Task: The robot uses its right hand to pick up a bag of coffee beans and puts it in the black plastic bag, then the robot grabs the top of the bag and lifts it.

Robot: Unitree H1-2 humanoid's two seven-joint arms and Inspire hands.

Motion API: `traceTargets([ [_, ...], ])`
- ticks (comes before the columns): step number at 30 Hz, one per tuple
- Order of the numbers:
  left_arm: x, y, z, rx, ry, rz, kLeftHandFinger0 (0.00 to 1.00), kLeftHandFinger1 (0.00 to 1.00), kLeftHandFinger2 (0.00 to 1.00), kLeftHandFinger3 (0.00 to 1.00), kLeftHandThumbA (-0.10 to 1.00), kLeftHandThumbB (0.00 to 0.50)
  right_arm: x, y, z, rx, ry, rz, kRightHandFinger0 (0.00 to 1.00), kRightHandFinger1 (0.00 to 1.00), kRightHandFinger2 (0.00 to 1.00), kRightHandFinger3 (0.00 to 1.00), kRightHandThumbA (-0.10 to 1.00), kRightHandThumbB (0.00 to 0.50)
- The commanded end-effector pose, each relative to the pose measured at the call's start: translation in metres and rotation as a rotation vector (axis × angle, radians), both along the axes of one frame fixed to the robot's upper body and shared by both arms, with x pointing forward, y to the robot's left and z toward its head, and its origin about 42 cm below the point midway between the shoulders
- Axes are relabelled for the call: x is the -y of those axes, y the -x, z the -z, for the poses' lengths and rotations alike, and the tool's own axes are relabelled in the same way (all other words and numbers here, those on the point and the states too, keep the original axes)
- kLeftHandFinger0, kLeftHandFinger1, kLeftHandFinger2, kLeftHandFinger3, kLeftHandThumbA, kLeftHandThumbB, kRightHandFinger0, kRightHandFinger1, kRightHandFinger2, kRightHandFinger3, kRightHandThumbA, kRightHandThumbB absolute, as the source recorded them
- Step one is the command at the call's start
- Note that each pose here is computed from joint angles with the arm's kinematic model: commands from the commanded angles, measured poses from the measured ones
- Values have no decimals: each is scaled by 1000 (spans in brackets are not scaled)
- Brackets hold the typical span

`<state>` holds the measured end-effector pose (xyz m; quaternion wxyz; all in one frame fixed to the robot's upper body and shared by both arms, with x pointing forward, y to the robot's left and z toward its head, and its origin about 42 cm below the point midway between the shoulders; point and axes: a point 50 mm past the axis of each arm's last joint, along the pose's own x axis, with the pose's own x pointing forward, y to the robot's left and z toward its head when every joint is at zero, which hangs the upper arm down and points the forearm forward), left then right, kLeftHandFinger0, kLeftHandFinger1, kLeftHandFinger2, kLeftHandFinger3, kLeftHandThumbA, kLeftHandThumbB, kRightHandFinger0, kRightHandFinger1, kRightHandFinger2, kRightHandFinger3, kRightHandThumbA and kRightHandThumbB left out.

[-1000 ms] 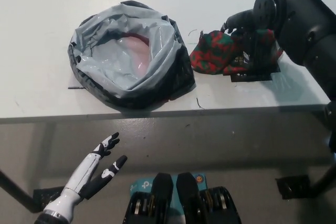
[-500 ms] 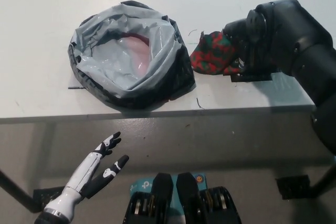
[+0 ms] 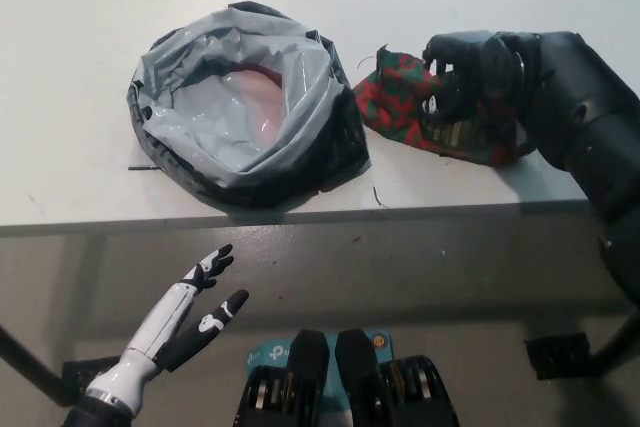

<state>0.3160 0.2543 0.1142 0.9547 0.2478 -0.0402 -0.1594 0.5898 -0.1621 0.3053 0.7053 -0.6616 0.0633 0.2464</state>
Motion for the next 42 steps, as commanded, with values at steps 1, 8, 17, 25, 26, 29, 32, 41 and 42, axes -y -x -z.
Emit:
traceTargets([
  [1,-2,-5,-11,59,-24,32,1000,1000,1000,1000,876,154,10,-7,-33,122,-72,-21,344,429,459,391,320,250],
  [8,-2,-6,-13,58,-23,30,1000,1000,1000,1000,856,145,23,-10,-48,166,-125,-5,204,530,678,227,346,234],
  [17,-4,-8,-14,64,-39,29,1000,1000,1000,1000,858,137,50,-14,-65,143,-441,126,157,522,746,560,297,248],
  [25,-5,-7,-13,70,-29,23,1000,1000,1000,1000,877,133,73,-15,-69,1,-1136,350,219,617,835,591,96,241],
  [26,-6,-7,-13,70,-33,22,1000,1000,1000,1000,876,129,76,-15,-67,-16,-1230,375,208,607,837,692,84,253],
  [29,-6,-6,-13,65,-41,15,1000,1000,1000,1000,889,147,82,-13,-59,-81,-1503,429,164,542,826,725,47,246],
  [32,-6,-5,-14,61,-44,12,1000,1000,1000,1000,896,139,82,-11,-46,-159,-1693,458,85,428,737,290,109,209],
  [41,-6,-5,-14,62,-37,7,1000,1000,1000,1000,895,141,69,-8,-20,-175,-1770,528,61,370,727,717,286,247],
  [42,-6,-5,-15,63,-39,7,1000,1000,1000,1000,896,141,67,-9,-24,-114,-1680,506,156,477,807,714,325,257],
])
